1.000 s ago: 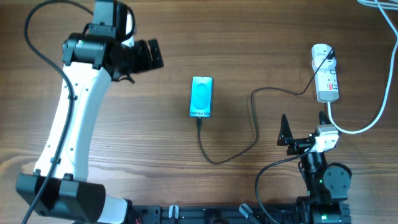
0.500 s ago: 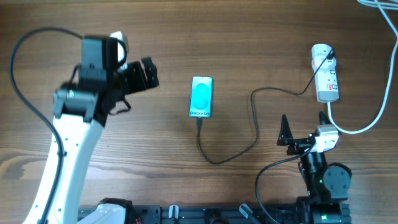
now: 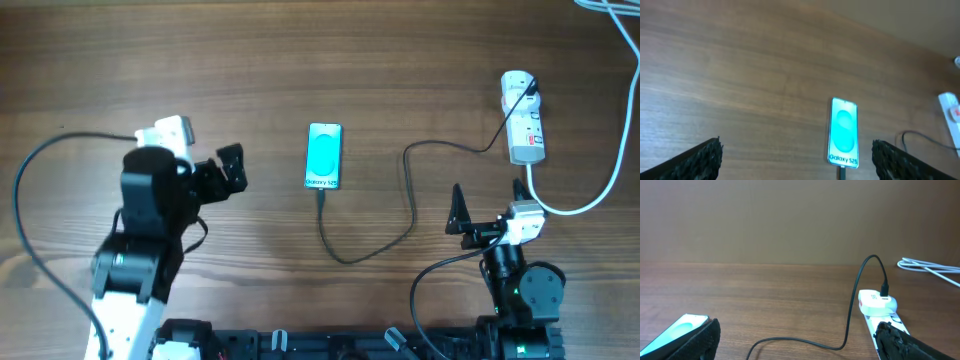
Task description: Plug charger to phone and switch on socket
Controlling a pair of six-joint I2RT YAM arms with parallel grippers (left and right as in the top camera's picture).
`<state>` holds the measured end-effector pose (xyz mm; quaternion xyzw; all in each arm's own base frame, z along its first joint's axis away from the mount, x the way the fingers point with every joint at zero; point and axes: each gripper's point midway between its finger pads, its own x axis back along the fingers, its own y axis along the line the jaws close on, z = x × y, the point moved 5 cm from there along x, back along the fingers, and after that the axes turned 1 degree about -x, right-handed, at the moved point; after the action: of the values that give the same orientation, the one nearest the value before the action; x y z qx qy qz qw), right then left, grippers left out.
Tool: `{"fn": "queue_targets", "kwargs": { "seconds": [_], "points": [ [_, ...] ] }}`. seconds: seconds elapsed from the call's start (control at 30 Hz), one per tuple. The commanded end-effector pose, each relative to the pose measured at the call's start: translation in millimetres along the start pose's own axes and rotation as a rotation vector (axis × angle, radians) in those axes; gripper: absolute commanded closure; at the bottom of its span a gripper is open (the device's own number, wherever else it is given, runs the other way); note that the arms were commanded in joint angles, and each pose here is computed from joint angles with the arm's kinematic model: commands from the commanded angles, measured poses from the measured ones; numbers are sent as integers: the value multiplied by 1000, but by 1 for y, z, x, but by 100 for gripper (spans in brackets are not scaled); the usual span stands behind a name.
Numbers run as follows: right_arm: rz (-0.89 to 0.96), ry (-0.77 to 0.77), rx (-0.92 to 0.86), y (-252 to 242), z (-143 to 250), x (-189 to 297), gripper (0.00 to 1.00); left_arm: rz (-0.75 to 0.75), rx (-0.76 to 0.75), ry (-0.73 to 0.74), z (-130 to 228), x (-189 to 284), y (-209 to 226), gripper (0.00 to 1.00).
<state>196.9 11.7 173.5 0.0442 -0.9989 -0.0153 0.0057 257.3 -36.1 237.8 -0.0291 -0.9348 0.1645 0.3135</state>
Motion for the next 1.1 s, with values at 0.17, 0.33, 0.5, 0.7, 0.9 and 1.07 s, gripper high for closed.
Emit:
{"fn": "queue_targets", "kwargs": {
  "seconds": [0.17,0.33,0.5,0.7,0.9,1.07],
  "points": [
    [12,-11,14,-1,-2,1,0,145,-222,-178,28,20,0,0],
    [12,-11,14,-1,-2,1,0,176,-240,-308,41,28,4,0],
    [12,-12,13,-1,-2,1,0,155,-240,-397,54,35,13,0],
    [13,-11,14,-1,-1,1,0,129,-217,-472,61,34,22,0],
    [12,-12,14,-1,-2,1,0,117,-162,-537,65,32,32,0],
    [12,-12,14,-1,-2,1,0,126,-162,-574,74,26,36,0]
  ]
}}
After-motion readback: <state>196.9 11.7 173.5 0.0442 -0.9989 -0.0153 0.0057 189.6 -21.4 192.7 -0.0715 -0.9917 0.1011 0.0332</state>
